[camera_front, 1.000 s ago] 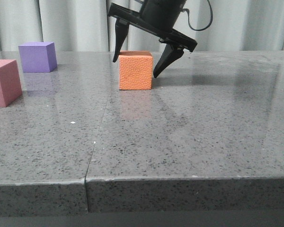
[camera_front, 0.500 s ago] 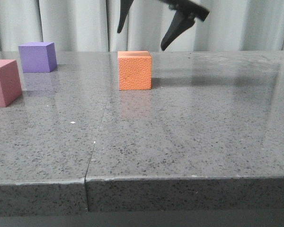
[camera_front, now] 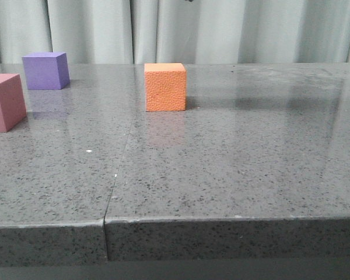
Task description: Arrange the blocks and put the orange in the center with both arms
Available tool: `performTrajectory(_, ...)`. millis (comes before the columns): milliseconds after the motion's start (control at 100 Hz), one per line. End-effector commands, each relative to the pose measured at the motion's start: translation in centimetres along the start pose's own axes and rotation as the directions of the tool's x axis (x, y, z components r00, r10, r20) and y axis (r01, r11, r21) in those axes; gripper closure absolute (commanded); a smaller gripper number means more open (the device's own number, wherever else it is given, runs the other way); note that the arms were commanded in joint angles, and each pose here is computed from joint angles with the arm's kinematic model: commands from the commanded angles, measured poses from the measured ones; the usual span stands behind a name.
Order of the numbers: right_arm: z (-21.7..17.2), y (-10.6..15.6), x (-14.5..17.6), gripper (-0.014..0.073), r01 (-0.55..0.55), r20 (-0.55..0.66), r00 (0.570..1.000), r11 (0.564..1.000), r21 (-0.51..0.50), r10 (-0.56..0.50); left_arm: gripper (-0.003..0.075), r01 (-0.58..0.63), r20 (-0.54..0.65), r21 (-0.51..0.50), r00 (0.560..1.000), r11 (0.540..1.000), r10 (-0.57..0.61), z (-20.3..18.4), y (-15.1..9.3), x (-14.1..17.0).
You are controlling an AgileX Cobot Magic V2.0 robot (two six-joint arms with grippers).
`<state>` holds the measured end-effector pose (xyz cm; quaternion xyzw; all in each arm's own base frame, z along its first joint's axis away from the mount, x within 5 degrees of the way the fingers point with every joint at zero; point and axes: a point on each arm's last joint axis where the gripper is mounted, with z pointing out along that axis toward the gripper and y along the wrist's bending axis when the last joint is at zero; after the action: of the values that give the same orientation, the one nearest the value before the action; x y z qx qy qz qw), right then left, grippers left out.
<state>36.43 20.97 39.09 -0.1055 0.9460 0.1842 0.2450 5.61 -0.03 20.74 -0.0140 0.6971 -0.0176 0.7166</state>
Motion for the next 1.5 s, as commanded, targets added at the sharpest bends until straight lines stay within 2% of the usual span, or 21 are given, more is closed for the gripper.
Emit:
performTrajectory(0,-4.0,0.8,1.4,0.0664,0.059,-0.010,0.998,0.998,0.022,-0.059,0.0741,0.015,0.073,0.003,0.997,1.000,-0.015,-0.1,0.0,0.4)
performTrajectory(180,-4.1,0.5,3.6,0.0664,0.085,-0.024,0.996,0.994,0.067,-0.083,0.0741,0.015,0.073,0.003,0.997,1.000,-0.015,-0.1,0.0,0.4)
performTrajectory(400,-6.1,-0.5,7.0,0.0664,0.088,0.070,0.993,0.995,0.046,-0.091,0.0741,0.015,0.073,0.003,0.997,1.000,-0.015,-0.1,0.0,0.4)
performTrajectory(810,-8.5,-4.2,17.5,0.0664,0.095,0.266,0.959,0.995,0.008,-0.094,0.0741,0.008,0.073,0.002,0.997,1.000,-0.009,-0.1,0.0,0.4)
performTrajectory(1050,-10.1,-5.9,22.4,0.0664,0.114,0.393,0.914,0.993,-0.015,-0.098,0.0741,0.008,0.088,0.003,0.996,1.000,-0.009,-0.1,0.0,0.3)
performTrajectory(1190,-10.4,-7.0,25.4,0.0664,0.166,0.457,0.878,0.986,-0.004,-0.146,0.0741,0.017,0.091,0.004,0.996,1.000,-0.017,-0.1,0.0,0.3)
performTrajectory(1260,-10.8,-7.5,26.8,0.0664,0.188,0.481,0.861,0.982,0.001,-0.165,0.0741,0.039,0.094,0.005,0.995,0.999,-0.039,-0.1,0.0,0.1)
performTrajectory(1370,-10.7,-8.3,28.9,0.0664,0.194,0.494,0.853,0.981,0.001,-0.169,0.0741,0.176,0.113,0.019,0.978,0.984,-0.177,-0.3,0.0,-0.8)
performTrajectory(1490,-10.7,-9.0,30.8,0.0664,0.197,0.519,0.839,0.980,-0.004,-0.167,0.0741,0.184,0.090,0.027,0.979,0.983,-0.185,-0.5,-0.2,-2.2)
